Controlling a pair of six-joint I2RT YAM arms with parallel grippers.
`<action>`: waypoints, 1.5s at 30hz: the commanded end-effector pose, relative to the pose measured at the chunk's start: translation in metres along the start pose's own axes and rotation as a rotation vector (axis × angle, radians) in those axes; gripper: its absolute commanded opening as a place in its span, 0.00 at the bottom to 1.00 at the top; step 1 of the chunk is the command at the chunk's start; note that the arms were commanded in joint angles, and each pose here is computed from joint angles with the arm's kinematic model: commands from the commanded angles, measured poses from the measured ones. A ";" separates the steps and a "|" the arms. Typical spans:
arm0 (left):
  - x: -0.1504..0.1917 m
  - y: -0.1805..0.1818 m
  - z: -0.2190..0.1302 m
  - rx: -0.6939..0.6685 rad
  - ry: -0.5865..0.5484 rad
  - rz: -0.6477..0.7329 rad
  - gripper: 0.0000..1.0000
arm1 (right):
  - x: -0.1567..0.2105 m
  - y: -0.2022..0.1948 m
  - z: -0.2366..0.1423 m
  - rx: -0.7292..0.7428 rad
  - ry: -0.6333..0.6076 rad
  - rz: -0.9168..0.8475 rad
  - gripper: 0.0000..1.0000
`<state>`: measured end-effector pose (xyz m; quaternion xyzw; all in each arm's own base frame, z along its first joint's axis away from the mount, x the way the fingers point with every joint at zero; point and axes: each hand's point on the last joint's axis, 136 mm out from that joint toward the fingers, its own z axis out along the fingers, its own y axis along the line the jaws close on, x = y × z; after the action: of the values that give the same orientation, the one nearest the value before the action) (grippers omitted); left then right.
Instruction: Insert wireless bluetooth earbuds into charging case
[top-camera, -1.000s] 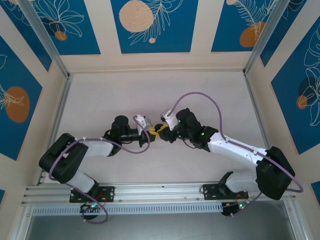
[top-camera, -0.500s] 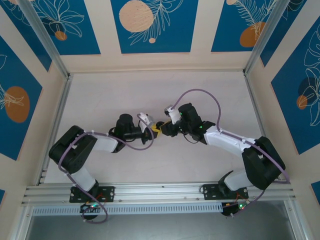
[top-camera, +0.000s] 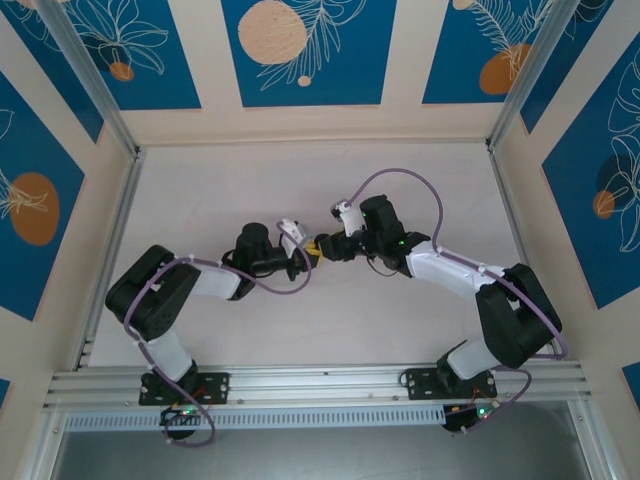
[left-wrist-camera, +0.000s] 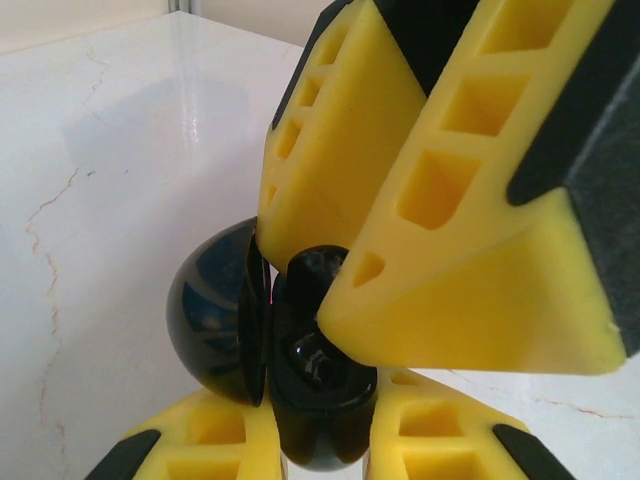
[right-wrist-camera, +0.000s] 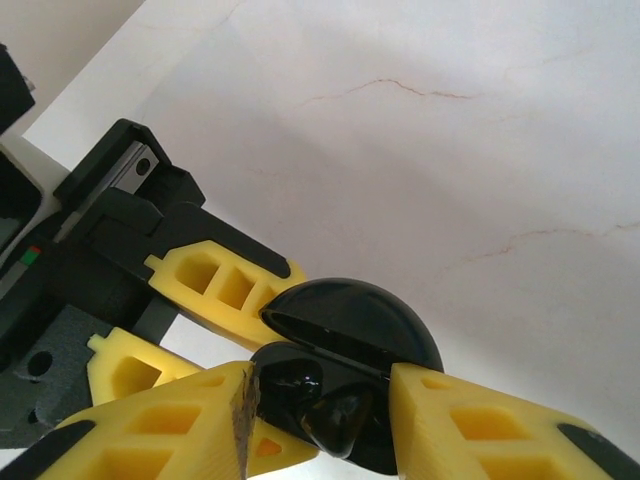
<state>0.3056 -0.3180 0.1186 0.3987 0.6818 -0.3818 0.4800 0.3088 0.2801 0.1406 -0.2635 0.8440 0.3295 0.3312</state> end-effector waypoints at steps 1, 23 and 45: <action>-0.031 0.000 0.003 0.009 -0.089 0.066 0.14 | -0.010 0.007 -0.004 -0.036 -0.013 -0.004 0.42; -0.028 -0.003 -0.003 0.007 -0.086 0.075 0.13 | -0.034 0.038 -0.041 -0.111 -0.082 -0.046 0.50; -0.040 -0.018 -0.003 0.098 -0.148 0.102 0.12 | -0.032 0.027 -0.081 -0.290 0.025 0.338 0.35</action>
<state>0.3026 -0.3259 0.1470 0.4164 0.6305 -0.4032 0.5162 0.2894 0.2441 0.2228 -0.1832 0.8245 0.4667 0.2623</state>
